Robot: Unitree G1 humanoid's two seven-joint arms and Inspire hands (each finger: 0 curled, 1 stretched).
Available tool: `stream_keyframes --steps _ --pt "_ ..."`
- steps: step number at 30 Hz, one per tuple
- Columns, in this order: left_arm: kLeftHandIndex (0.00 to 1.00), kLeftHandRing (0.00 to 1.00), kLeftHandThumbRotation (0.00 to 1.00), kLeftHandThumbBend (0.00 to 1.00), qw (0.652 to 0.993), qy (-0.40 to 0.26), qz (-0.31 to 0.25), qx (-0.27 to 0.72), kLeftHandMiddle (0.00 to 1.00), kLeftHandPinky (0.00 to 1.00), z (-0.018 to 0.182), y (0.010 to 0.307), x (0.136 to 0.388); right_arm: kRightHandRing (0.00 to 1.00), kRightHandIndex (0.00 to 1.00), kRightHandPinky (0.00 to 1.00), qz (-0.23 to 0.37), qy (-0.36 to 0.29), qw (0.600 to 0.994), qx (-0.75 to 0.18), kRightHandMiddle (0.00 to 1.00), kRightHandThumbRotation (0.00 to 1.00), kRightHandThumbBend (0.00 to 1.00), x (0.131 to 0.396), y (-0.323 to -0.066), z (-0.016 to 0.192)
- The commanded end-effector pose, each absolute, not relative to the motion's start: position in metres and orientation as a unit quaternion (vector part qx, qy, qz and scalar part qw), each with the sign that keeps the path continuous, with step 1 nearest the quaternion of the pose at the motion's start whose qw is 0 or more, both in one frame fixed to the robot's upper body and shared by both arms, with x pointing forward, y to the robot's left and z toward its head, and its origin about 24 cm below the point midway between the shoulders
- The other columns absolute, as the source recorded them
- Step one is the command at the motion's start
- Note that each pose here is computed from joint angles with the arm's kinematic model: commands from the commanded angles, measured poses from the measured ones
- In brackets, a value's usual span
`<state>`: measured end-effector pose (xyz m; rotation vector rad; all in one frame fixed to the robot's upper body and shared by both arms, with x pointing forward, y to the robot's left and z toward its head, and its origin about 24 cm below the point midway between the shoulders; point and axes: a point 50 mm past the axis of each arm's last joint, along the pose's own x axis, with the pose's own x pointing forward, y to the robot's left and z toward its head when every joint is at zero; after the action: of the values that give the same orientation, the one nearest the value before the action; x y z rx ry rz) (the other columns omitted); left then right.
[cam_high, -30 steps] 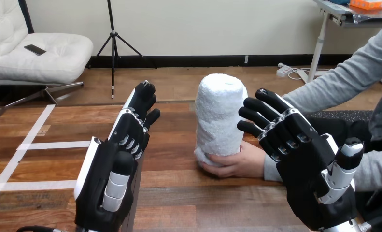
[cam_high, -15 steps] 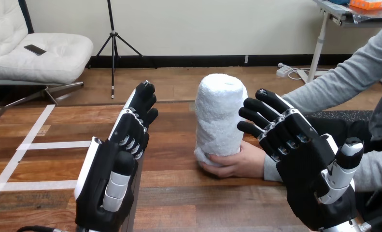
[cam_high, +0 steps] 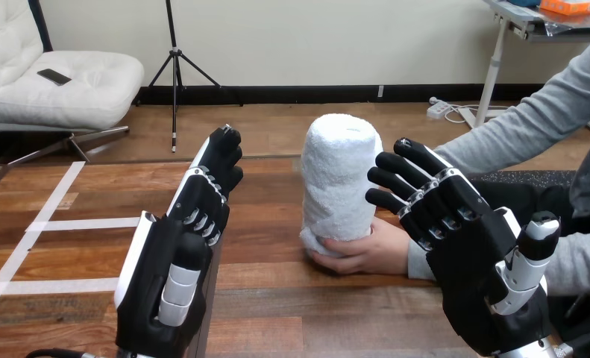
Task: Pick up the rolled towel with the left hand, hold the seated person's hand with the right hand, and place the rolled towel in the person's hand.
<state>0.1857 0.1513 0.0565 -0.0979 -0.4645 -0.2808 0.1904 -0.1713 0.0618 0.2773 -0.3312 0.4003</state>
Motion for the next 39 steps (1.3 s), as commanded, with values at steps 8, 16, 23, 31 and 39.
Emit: stream_keyframes --steps 8,16,23,31,39 --pt "0.94 0.98 0.94 0.89 0.954 -0.258 -0.142 -0.053 0.97 0.97 0.0667 0.1474 0.1911 0.85 0.85 0.83 0.205 -0.199 0.950 0.131 0.84 1.00 0.98 0.1964 -0.1714 0.0778" --pt "0.94 0.98 0.94 0.90 0.954 -0.259 -0.141 -0.054 0.96 0.96 0.0669 0.1476 0.1914 0.86 0.85 0.83 0.205 -0.197 0.949 0.133 0.84 1.00 0.98 0.1967 -0.1711 0.0778" --pt "0.94 0.98 0.93 0.91 0.954 -0.259 -0.142 -0.053 0.96 0.96 0.0677 0.1475 0.1914 0.86 0.85 0.83 0.206 -0.198 0.949 0.134 0.84 1.00 0.99 0.1969 -0.1707 0.0785" --pt "0.94 0.98 0.94 0.91 0.954 -0.258 -0.142 -0.049 0.96 0.96 0.0682 0.1477 0.1916 0.86 0.84 0.83 0.207 -0.199 0.949 0.132 0.84 1.00 0.99 0.1973 -0.1710 0.0789" --pt "0.94 0.97 0.93 0.92 0.955 -0.257 -0.142 -0.049 0.96 0.96 0.0683 0.1475 0.1916 0.85 0.84 0.83 0.208 -0.199 0.948 0.132 0.84 1.00 0.99 0.1978 -0.1714 0.0787"
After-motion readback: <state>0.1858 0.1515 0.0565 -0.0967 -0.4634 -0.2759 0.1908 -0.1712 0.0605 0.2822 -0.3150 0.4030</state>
